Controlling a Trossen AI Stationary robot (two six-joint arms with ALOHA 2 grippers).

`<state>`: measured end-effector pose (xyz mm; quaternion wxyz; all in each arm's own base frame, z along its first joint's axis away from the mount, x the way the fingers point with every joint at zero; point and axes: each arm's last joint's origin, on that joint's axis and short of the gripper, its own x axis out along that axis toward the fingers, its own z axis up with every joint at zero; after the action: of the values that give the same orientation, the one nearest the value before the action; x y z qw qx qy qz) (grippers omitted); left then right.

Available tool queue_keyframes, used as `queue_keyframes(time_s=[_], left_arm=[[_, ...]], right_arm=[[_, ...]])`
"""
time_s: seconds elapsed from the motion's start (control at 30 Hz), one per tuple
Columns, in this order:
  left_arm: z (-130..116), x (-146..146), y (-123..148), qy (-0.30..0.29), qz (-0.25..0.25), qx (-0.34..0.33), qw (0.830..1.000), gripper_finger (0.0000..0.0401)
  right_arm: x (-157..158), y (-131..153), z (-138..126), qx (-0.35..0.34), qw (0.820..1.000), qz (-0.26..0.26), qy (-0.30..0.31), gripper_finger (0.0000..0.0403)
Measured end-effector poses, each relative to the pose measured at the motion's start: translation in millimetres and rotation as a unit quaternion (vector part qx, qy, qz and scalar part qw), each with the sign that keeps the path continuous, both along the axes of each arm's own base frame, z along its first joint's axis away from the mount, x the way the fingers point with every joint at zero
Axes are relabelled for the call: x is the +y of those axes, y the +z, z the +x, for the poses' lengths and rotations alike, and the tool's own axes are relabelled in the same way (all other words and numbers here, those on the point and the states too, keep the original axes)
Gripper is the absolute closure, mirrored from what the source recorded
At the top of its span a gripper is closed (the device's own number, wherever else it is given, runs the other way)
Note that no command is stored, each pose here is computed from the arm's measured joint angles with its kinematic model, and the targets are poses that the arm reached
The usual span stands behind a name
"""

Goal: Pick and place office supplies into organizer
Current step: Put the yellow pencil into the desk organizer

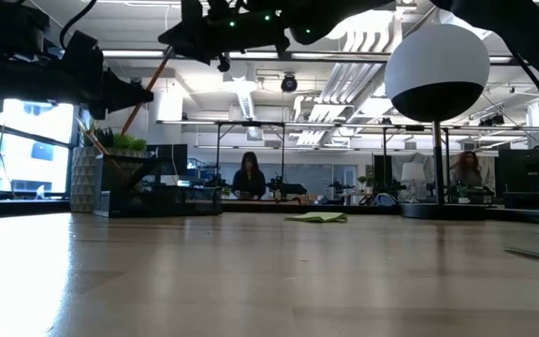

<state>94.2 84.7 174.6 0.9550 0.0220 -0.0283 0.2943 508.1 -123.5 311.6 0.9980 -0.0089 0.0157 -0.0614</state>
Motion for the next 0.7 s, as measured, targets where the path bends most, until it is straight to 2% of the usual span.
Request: queue_keyframes(time_s=[0.27,0.47,0.57,0.7], left_arm=[[0.0,-0.1,0.8,0.000,0.004,-0.002,1.000,0.0379],[0.0,-0.2,1.1,0.000,0.009,-0.001,1.000,0.0394],[0.0,-0.1,0.9,0.000,0.012,0.003,1.000,0.0379],[-1.2,1.5,1.4,0.035,0.017,0.003,0.999,0.0339]], right_arm=[[4.5,-10.3,5.6,0.008,1.000,-0.003,0.002,0.0294],[6.9,-8.7,6.1,0.002,1.000,-0.022,0.021,0.0363],[8.3,-9.1,6.2,0.003,0.999,-0.023,0.040,0.0391],[9.0,-9.4,6.4,0.006,0.999,-0.034,0.034,0.0386]])
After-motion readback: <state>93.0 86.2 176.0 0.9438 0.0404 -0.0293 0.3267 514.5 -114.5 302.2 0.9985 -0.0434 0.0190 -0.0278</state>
